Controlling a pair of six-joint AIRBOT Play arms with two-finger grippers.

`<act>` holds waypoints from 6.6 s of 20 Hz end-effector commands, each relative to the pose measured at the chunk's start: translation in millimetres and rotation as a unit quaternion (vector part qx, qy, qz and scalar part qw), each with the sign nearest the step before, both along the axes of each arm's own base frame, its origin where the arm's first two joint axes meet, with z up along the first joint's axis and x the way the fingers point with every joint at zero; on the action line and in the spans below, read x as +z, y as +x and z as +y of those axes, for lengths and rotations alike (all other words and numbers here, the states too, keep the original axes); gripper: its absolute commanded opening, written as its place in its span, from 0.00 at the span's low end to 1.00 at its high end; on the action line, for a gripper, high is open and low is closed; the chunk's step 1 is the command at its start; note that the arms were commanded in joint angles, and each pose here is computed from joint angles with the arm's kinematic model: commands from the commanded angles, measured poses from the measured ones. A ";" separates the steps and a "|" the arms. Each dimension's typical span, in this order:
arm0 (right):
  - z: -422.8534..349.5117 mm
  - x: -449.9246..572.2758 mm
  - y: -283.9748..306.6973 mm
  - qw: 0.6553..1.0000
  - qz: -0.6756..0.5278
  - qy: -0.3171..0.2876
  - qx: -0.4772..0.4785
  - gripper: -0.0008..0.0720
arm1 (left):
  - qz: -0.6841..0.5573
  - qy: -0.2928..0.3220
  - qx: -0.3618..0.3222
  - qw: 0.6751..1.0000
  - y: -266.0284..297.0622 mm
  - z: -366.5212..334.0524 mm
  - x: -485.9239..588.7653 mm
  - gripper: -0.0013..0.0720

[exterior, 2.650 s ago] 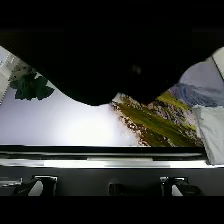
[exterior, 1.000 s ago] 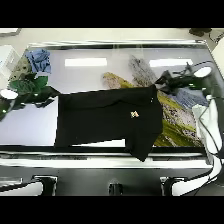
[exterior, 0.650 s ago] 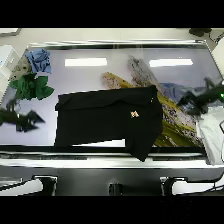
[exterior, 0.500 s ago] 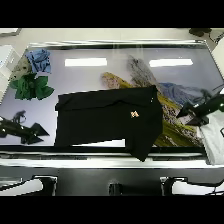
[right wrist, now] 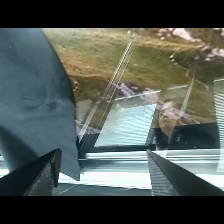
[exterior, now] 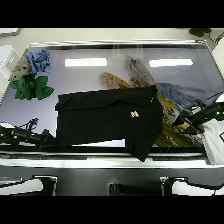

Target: Fold the clothes and pants, and hang the long-sleeved shirts on hangers.

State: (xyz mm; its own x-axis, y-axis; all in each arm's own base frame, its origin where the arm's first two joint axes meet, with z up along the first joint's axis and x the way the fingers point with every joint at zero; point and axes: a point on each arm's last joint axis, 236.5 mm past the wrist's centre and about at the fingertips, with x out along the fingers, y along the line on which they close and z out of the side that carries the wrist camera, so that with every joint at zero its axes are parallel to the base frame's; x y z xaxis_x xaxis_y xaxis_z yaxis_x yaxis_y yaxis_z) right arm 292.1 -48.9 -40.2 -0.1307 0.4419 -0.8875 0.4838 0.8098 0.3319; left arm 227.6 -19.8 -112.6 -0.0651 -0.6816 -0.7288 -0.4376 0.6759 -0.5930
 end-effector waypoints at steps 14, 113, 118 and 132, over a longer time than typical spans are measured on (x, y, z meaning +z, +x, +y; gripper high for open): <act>93.7 -69.5 25.4 0.994 -0.057 0.094 0.011 0.55 | -0.041 0.012 -0.011 0.999 13.6 -11.0 15.6 0.05; -6.5 19.4 -13.1 0.997 0.021 -0.067 0.042 0.80 | 0.016 0.137 -0.116 0.984 68.6 51.2 69.6 0.63; 21.7 -17.9 -77.2 0.996 0.051 -0.037 0.058 0.79 | 0.051 0.094 -0.141 0.984 -50.3 8.1 9.3 0.62; 33.0 -17.8 -95.4 0.995 0.072 -0.016 0.062 0.78 | 0.054 0.062 -0.110 0.991 -62.2 -13.8 -8.8 0.05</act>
